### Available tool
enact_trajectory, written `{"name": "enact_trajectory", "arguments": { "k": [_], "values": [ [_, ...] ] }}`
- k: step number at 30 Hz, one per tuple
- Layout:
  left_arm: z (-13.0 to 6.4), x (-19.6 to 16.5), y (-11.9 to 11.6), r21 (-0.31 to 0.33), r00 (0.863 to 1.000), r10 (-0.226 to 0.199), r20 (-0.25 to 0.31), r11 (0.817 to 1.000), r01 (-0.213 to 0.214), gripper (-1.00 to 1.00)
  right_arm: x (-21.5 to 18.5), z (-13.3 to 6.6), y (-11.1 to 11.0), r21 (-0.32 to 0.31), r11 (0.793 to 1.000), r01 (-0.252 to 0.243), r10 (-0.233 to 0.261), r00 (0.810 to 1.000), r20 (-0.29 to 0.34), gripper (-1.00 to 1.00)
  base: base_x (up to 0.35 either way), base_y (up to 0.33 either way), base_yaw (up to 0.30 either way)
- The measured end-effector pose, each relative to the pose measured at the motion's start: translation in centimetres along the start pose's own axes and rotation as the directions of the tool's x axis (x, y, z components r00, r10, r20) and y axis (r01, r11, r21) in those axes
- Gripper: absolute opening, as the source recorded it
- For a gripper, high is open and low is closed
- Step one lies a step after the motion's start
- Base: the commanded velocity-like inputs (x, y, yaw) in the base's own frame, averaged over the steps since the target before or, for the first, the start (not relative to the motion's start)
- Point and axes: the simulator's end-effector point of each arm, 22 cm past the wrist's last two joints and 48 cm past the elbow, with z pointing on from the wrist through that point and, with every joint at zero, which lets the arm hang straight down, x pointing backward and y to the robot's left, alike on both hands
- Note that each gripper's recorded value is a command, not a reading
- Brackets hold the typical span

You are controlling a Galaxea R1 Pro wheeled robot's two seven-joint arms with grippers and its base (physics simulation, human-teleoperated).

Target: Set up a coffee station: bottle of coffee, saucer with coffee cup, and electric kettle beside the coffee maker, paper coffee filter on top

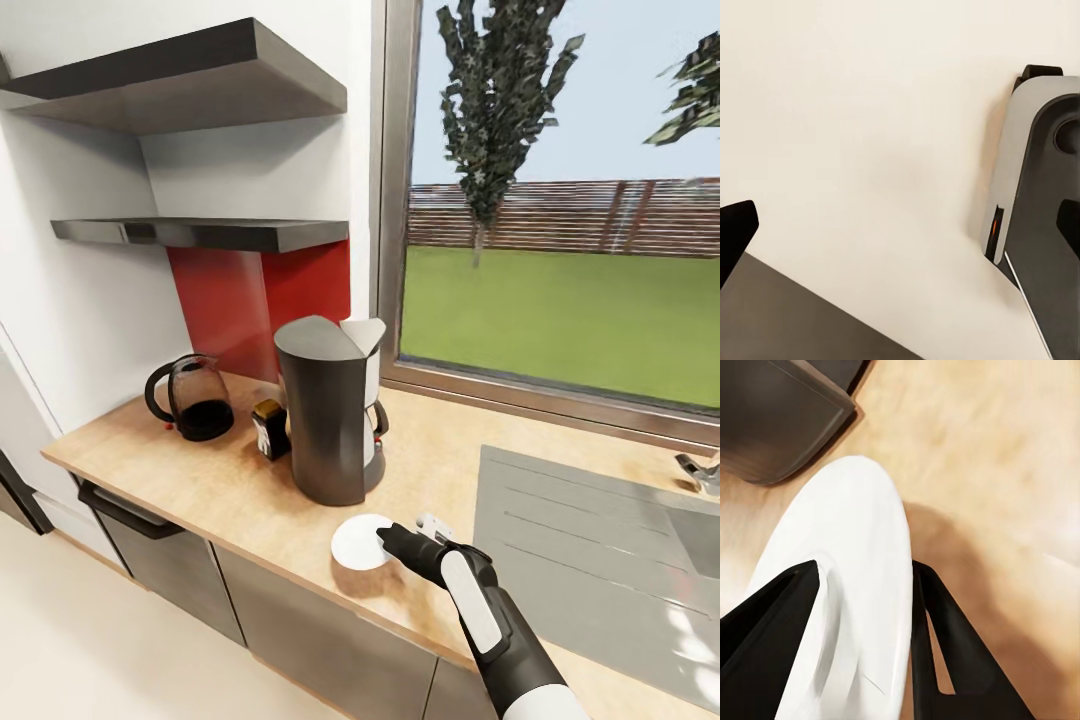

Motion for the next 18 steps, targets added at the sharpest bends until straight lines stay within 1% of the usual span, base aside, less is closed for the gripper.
{"name": "enact_trajectory", "arguments": {
  "k": [4,9,18],
  "values": [
    [0.0,0.0,0.0,0.0,1.0,0.0,0.0,1.0,0.0,1.0,0.02,0.01,0.02,0.0,1.0,0.0,0.0,1.0,-0.001,-1.0,0.013,0.0,0.0],
    [0.0,0.0,0.0,0.0,1.0,-0.001,0.0,1.0,0.001,1.0,0.08,0.02,-0.01,0.001,1.0,0.002,-0.002,1.0,-0.002,-1.0,0.12,0.0,0.0],
    [0.0,0.05,-0.01,0.0,1.0,-0.001,-0.001,1.0,0.001,1.0,0.09,0.03,-0.02,0.001,1.0,0.002,-0.002,1.0,-0.002,-1.0,0.013,0.0,0.0]
  ]
}}
